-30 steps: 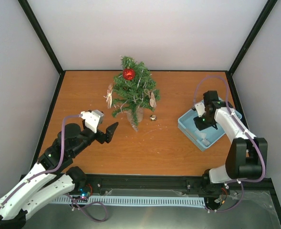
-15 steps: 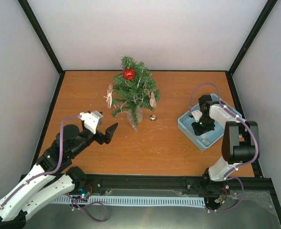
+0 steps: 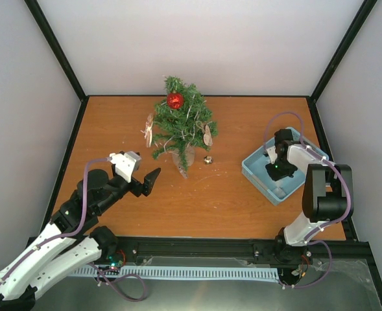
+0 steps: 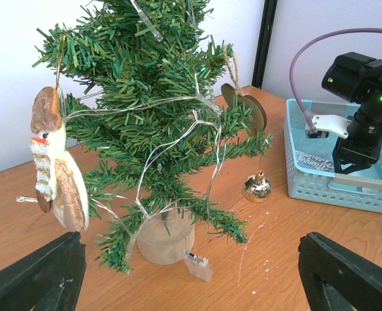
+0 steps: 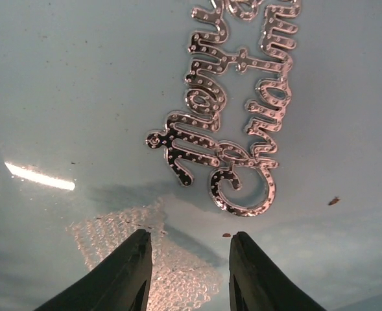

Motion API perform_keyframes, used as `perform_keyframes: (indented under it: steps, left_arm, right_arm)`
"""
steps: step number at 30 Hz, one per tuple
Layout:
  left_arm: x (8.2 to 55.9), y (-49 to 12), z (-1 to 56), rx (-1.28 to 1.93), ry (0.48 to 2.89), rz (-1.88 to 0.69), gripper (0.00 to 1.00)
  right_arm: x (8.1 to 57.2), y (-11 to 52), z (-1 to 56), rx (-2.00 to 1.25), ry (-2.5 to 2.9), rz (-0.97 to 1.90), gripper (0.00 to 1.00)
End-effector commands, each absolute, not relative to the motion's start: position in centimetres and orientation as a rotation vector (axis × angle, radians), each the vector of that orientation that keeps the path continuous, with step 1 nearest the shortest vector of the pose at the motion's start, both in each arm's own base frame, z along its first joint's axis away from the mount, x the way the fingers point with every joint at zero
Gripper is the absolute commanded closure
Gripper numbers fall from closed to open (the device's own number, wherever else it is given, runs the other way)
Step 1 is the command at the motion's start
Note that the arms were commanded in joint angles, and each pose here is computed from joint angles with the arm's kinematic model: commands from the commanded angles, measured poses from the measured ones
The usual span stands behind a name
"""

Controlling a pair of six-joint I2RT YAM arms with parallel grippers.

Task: Decorate the small christmas tree
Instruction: Pick up the decoration item from the storage box.

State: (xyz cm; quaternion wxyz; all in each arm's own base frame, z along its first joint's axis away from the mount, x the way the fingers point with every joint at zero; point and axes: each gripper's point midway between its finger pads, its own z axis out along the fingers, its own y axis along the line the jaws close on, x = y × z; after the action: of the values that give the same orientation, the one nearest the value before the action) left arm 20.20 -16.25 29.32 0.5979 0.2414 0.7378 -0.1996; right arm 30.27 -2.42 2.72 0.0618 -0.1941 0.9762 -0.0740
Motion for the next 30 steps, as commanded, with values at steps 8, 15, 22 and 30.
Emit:
perform_keyframes:
  steps: [8,15,22,30]
  left_arm:
    - [20.0,-16.6,30.3,0.575,1.669,-0.472,0.09]
    - [20.0,-16.6,30.3,0.581,1.666,-0.473,0.09]
    - [19.9,-16.8,30.1,0.594,1.667,-0.475,0.11]
    - [20.0,-16.6,30.0,0.587,1.664,-0.464,0.12]
  right_arm:
    - [30.9,-0.7,6.3,-0.529,2.879,-0.070,0.50]
    - [30.0,0.6,3.7,-0.573,2.935,0.061,0.53]
    - [30.0,-1.1,1.5,-0.565,2.983,-0.079,0.52]
    - [31.1,-2.1,2.2,-0.507,2.946,-0.171,0.93]
